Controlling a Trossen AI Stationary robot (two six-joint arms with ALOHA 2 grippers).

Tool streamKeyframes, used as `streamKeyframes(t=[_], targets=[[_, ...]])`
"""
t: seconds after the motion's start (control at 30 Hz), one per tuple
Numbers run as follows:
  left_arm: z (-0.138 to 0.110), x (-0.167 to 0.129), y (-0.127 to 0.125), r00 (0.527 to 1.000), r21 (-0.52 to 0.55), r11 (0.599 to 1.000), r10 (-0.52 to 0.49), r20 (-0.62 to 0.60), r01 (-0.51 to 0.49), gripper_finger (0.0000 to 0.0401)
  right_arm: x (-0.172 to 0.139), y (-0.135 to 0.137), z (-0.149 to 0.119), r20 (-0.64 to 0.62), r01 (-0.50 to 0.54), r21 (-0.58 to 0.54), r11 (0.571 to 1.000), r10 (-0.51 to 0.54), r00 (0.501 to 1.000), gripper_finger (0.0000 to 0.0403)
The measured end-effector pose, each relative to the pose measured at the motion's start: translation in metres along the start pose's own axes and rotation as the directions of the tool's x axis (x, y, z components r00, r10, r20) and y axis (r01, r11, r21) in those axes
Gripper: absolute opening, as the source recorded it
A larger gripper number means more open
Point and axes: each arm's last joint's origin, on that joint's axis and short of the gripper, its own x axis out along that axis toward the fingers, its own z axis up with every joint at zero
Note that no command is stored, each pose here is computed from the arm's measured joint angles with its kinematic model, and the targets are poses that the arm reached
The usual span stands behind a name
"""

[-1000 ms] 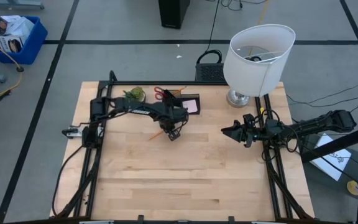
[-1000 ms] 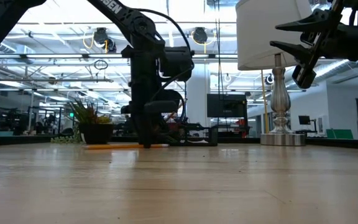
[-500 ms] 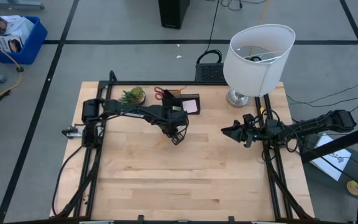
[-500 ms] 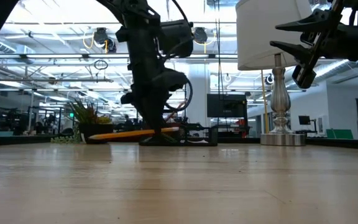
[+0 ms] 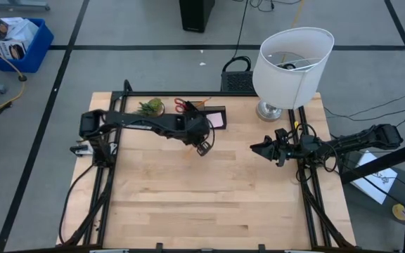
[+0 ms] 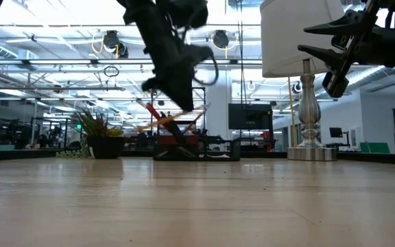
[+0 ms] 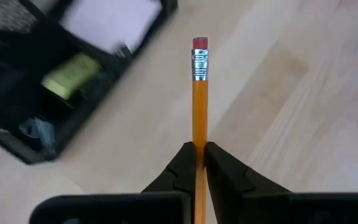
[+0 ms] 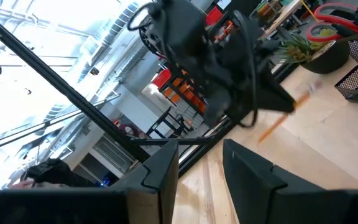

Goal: Pick and place office supplies into organizer
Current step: Put the orange pencil into the black desk organizer

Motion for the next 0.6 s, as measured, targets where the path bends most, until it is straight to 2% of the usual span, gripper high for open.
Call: streamKeyframes(t=[0.3,0.6], targets=[[0.026,-0.054,0.022,0.964,-0.053,0.998,0.048,0.261,-0.035,0.0006,0.0,0.0,0.0,0.0,0.0,0.0,1.0,0.0,1.0,0.0116],[0.052,-0.076,0.043,0.882,-0.061,0.998,0.058,0.468,-0.033,0.0035,0.0,0.0,0.0,0.001,-0.001,0.0,1.0,0.001,1.0,0.0116]])
